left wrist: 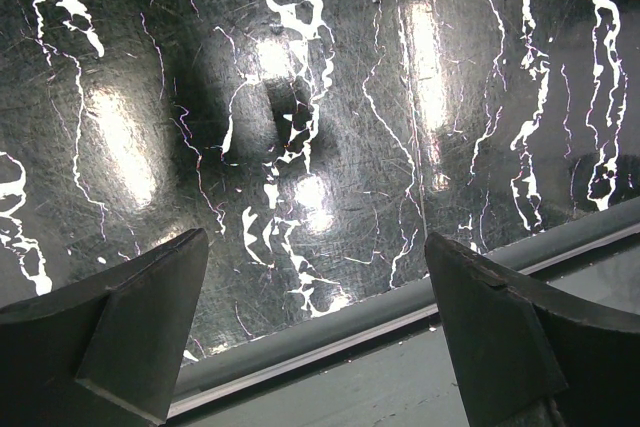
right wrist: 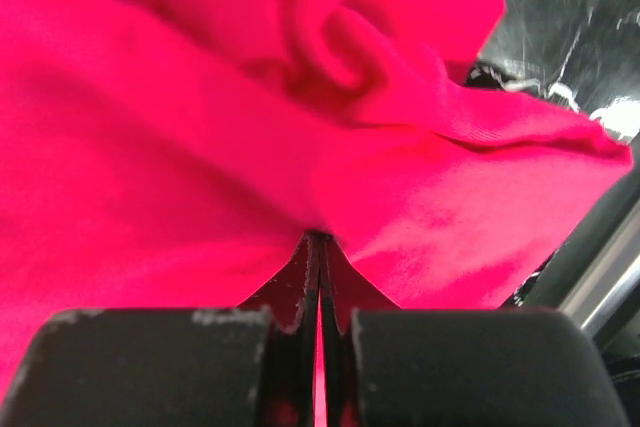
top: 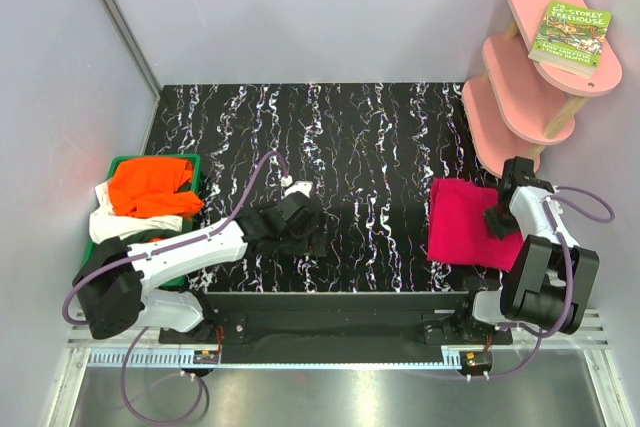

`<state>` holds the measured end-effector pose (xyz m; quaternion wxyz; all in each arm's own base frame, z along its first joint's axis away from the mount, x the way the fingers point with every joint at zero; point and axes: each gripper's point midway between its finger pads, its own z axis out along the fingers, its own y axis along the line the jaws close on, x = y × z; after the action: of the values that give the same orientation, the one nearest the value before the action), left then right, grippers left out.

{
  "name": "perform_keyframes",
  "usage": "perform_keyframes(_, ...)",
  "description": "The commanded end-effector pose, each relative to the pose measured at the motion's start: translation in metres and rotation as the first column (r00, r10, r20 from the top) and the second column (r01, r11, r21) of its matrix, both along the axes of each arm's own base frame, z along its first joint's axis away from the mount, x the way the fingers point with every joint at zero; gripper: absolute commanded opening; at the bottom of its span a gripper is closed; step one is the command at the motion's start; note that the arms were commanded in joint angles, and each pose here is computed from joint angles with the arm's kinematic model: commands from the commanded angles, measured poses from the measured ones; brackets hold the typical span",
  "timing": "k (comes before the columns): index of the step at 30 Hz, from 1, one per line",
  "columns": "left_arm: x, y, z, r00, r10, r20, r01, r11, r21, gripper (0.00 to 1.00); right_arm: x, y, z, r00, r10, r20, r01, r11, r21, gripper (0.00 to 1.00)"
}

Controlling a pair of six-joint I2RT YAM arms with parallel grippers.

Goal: Fold and stack the t-shirts
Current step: Put the neatly folded tshirt into the corner of the board with the right arm

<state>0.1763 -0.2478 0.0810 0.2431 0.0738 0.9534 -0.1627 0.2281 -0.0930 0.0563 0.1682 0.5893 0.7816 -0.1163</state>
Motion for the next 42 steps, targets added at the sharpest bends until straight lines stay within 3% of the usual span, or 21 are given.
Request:
perform_keyframes(1, 0.007, -0.009, 0.018, 0.998, -0.015, 0.053, 0.017, 0.999, -0.043, 0.95, -0.004, 0.014, -0.016, 0.996, -0.09, 0.012, 0.088, 0.987, 0.136, 0.0)
perform_keyframes(5, 0.007, -0.007, 0.018, 0.998, -0.021, 0.061, 0.023, 0.999, -0.037, 0.95, 0.004, 0.02, -0.02, 0.998, -0.05, 0.034, 0.043, 0.982, 0.183, 0.0)
perform_keyframes(7, 0.007, -0.006, 0.017, 0.998, -0.02, 0.061, 0.022, 0.999, -0.035, 0.95, 0.024, 0.021, -0.008, 0.99, 0.019, 0.14, -0.044, 0.983, 0.181, 0.0)
perform_keyframes(11, 0.007, -0.005, 0.019, 0.997, -0.014, 0.074, 0.018, 0.999, -0.045, 0.96, 0.07, 0.023, 0.046, 0.885, 0.304, 0.351, -0.316, 0.948, -0.023, 0.02)
perform_keyframes(12, 0.007, -0.005, 0.019, 0.997, -0.013, 0.073, 0.016, 0.999, -0.046, 0.96, 0.075, 0.026, 0.057, 0.863, 0.338, 0.376, -0.345, 0.937, -0.051, 0.13)
perform_keyframes(15, 0.008, -0.007, 0.023, 0.997, -0.009, 0.08, 0.014, 0.998, -0.066, 0.97, 0.087, 0.038, 0.091, 0.79, 0.399, 0.465, -0.383, 0.914, -0.134, 0.32)
perform_keyframes(16, 0.007, -0.008, 0.023, 0.997, -0.01, 0.078, 0.015, 0.997, -0.071, 0.98, 0.087, 0.04, 0.104, 0.76, 0.413, 0.502, -0.383, 0.908, -0.168, 0.48)
perform_keyframes(19, 0.008, -0.007, 0.024, 0.997, -0.003, 0.081, 0.009, 0.998, -0.069, 0.98, 0.094, 0.055, 0.13, 0.678, 0.484, 0.553, -0.434, 0.871, -0.231, 0.64)
perform_keyframes(20, 0.008, -0.006, 0.024, 0.997, 0.004, 0.082, 0.002, 0.997, -0.072, 0.98, 0.096, 0.062, 0.134, 0.654, 0.511, 0.557, -0.464, 0.853, -0.239, 0.64)
perform_keyframes(24, 0.009, -0.001, 0.028, 0.995, 0.03, 0.1, -0.022, 0.996, -0.081, 0.96, 0.101, 0.115, 0.141, 0.505, 0.657, 0.56, -0.662, 0.711, -0.237, 0.59)
perform_keyframes(25, 0.01, 0.002, 0.029, 0.993, 0.045, 0.109, -0.037, 0.996, -0.079, 0.96, 0.1, 0.141, 0.147, 0.429, 0.715, 0.553, -0.724, 0.638, -0.263, 0.59)
perform_keyframes(27, 0.013, 0.005, 0.035, 0.99, 0.061, 0.126, -0.051, 0.996, -0.079, 0.96, 0.096, 0.167, 0.144, 0.357, 0.785, 0.507, -0.791, 0.543, -0.283, 0.58)
perform_keyframes(28, 0.015, 0.008, 0.039, 0.987, 0.073, 0.144, -0.062, 0.995, -0.076, 0.97, 0.091, 0.198, 0.152, 0.272, 0.824, 0.498, -0.834, 0.459, -0.305, 0.58)
perform_keyframes(30, 0.019, 0.011, 0.047, 0.982, 0.087, 0.165, -0.076, 0.994, -0.074, 0.97, 0.089, 0.212, 0.146, 0.253, 0.873, 0.417, -0.851, 0.406, -0.334, 0.58)
perform_keyframes(32, 0.023, 0.018, 0.054, 0.976, 0.105, 0.19, -0.098, 0.994, -0.046, 0.97, 0.079, 0.249, 0.151, 0.161, 0.921, 0.354, -0.884, 0.294, -0.364, 0.58)
perform_keyframes(33, 0.025, 0.021, 0.057, 0.973, 0.114, 0.202, -0.11, 0.993, -0.034, 0.97, 0.083, 0.252, 0.142, 0.176, 0.946, 0.273, -0.879, 0.276, -0.388, 0.58)
perform_keyframes(35, 0.03, 0.034, 0.07, 0.959, 0.15, 0.241, -0.154, 0.988, -0.003, 0.97, 0.078, 0.279, 0.153, 0.13, 0.973, 0.19, -0.868, 0.205, -0.453, 0.58)
perform_keyframes(40, 0.036, 0.076, 0.11, 0.904, 0.222, 0.365, -0.256, 0.966, 0.046, 0.97, 0.068, 0.332, 0.179, 0.039, 0.997, 0.066, -0.813, 0.07, -0.578, 0.57)
perform_keyframes(41, 0.038, 0.081, 0.128, 0.887, 0.241, 0.394, -0.272, 0.962, 0.024, 0.97, 0.067, 0.335, 0.187, 0.051, 0.998, 0.035, -0.784, 0.062, -0.617, 0.57)
perform_keyframes(42, 0.038, 0.089, 0.135, 0.877, 0.248, 0.411, -0.288, 0.957, 0.038, 0.97, 0.053, 0.357, 0.192, -0.008, 1.0, 0.004, -0.768, -0.004, -0.641, 0.58)
